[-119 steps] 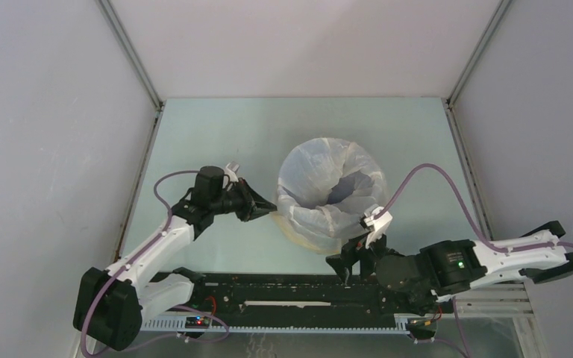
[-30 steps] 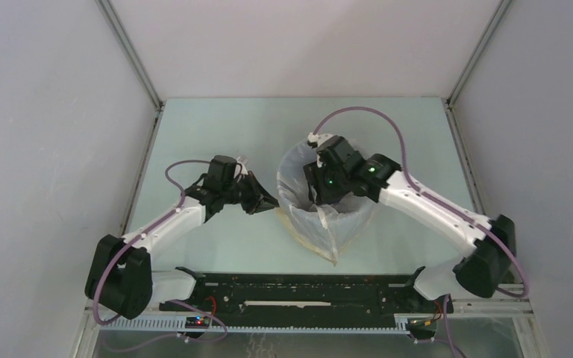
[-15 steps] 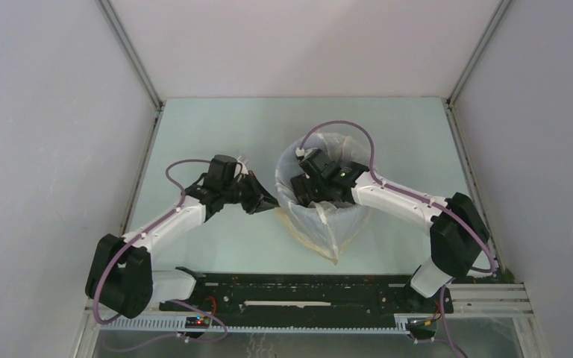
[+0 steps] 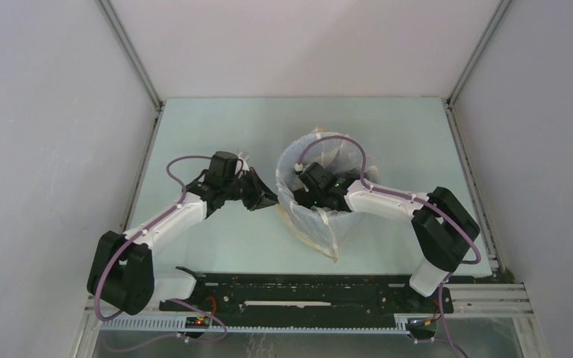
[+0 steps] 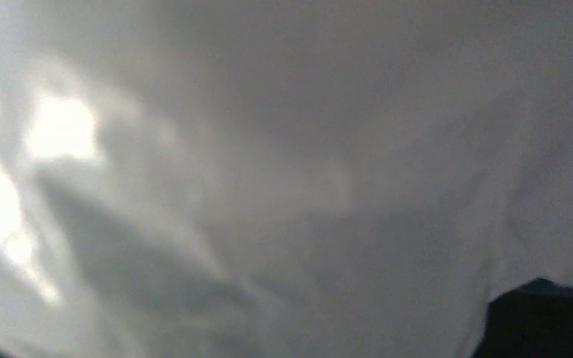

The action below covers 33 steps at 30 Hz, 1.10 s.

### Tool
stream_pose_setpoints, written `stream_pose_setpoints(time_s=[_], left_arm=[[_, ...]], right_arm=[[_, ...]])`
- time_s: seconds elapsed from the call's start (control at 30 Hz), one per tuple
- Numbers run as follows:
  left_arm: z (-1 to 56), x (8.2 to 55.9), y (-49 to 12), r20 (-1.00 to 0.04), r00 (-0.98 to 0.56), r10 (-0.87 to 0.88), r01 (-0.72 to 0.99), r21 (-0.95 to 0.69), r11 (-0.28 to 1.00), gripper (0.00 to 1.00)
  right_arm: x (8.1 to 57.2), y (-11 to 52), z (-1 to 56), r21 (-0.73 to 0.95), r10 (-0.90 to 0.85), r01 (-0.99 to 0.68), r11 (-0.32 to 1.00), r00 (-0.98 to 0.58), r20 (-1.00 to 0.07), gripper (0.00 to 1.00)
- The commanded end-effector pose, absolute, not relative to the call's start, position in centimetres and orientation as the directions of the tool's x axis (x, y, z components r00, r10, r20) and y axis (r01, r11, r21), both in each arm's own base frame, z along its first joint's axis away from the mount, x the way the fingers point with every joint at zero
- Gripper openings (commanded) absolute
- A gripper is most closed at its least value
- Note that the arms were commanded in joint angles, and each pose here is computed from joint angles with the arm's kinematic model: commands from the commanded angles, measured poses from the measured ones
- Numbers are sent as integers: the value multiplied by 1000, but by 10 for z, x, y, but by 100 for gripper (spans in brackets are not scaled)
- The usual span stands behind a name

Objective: Put the trash bags into the trash bin

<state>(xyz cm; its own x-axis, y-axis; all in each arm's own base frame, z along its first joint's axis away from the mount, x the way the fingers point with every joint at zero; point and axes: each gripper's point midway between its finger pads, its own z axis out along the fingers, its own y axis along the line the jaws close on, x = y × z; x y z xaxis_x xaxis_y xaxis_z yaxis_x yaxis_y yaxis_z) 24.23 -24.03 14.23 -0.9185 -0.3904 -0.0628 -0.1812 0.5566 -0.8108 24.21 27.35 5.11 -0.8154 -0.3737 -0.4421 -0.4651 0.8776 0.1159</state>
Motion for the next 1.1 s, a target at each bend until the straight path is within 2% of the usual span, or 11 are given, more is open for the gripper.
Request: stream_pose_setpoints(time_s=[0.0, 0.2, 0.8, 0.93, 1.07], left_arm=[[164, 252, -249, -123, -923, -365, -102, -837, 538, 0], [165, 253, -250, -125, -921, -369, -101, -839, 535, 0], [165, 254, -250, -124, -917, -378, -104, -842, 529, 0], [165, 253, -250, -124, -917, -379, -105, -842, 530, 0], [163, 252, -249, -121, -918, -378, -108, -840, 531, 0]], right_arm=[[237, 283, 34, 186, -377, -485, 855, -826, -419, 92], [220, 281, 8, 207, -419, -505, 838, -839, -347, 92], [235, 271, 167, 223, -282, -463, 858, -788, -548, 93], [245, 255, 191, 173, -257, -439, 882, -755, -603, 94], [260, 225, 191, 85, -250, -376, 923, -752, -610, 94]])
